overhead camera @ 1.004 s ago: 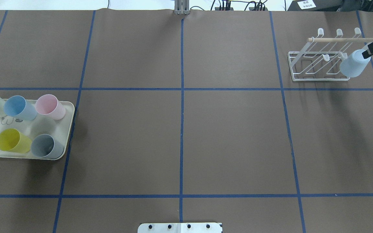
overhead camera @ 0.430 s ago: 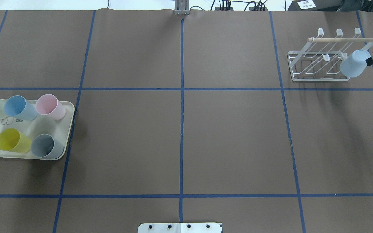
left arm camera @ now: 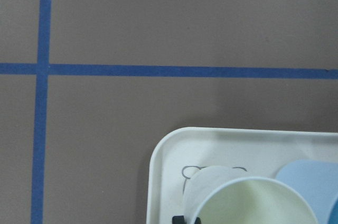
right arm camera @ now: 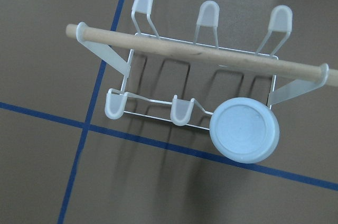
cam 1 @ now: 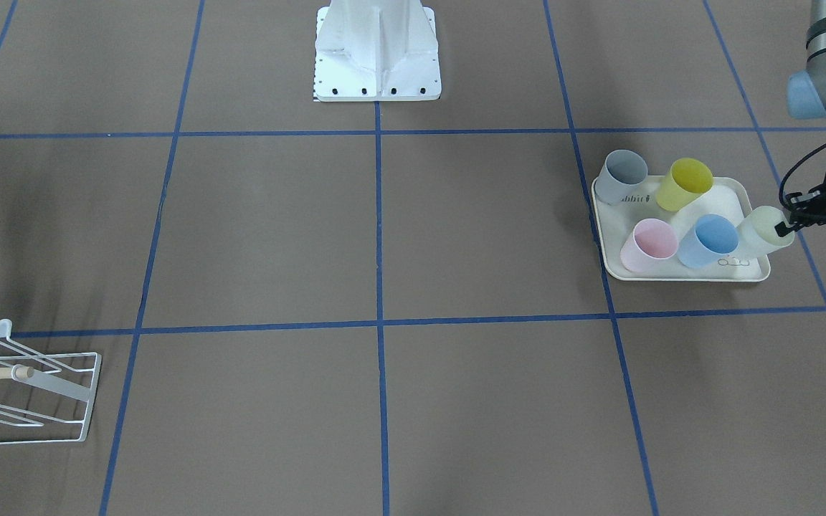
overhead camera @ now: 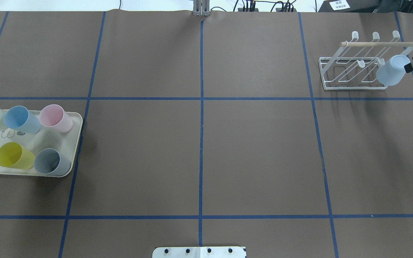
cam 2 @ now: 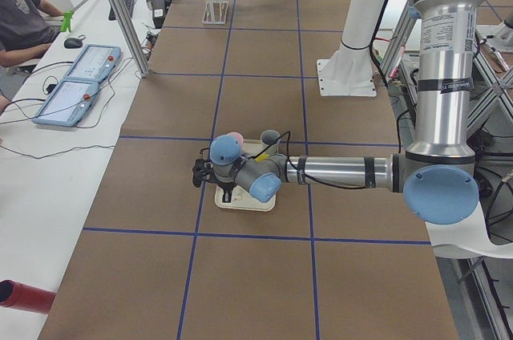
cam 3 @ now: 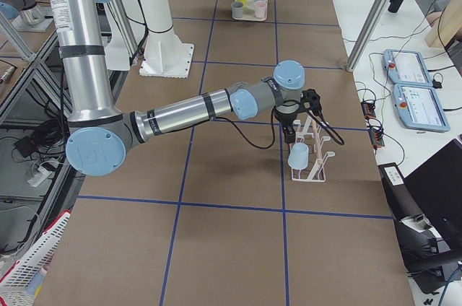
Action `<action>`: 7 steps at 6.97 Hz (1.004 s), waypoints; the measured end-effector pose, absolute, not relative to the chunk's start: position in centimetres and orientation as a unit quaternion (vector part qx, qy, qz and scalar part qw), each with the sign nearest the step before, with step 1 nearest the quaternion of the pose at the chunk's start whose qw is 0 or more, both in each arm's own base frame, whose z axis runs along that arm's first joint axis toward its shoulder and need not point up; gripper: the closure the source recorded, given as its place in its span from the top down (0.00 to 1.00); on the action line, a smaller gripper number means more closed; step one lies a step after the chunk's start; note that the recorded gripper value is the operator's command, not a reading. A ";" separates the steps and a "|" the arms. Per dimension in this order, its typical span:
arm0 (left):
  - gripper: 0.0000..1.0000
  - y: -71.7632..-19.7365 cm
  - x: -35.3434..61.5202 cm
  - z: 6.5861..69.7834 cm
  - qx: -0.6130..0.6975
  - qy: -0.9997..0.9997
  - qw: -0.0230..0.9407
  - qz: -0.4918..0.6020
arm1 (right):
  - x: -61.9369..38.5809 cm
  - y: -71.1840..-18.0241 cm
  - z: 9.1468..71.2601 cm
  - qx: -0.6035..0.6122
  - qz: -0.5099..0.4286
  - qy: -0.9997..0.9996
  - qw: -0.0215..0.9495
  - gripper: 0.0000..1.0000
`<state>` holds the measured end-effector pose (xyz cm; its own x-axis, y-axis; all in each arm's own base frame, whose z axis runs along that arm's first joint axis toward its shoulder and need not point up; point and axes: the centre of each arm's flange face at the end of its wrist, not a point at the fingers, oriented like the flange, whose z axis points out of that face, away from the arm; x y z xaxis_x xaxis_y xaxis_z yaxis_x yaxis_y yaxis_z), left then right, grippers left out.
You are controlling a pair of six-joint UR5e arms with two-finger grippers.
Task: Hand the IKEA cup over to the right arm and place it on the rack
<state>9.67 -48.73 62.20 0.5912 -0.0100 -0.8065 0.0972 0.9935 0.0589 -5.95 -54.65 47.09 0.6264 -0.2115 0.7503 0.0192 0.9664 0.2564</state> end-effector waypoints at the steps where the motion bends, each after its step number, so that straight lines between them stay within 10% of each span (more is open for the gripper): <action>1: 0.00 -48.7 7.2 61.6 0.061 0.455 0.887 -0.048 | -6.1 -54.5 46.4 0.115 -0.062 -0.429 0.894 1.00; 7: 0.00 -49.3 5.2 48.0 0.037 0.544 0.819 -0.177 | -13.5 -51.2 40.1 0.127 -0.013 -0.497 0.858 0.99</action>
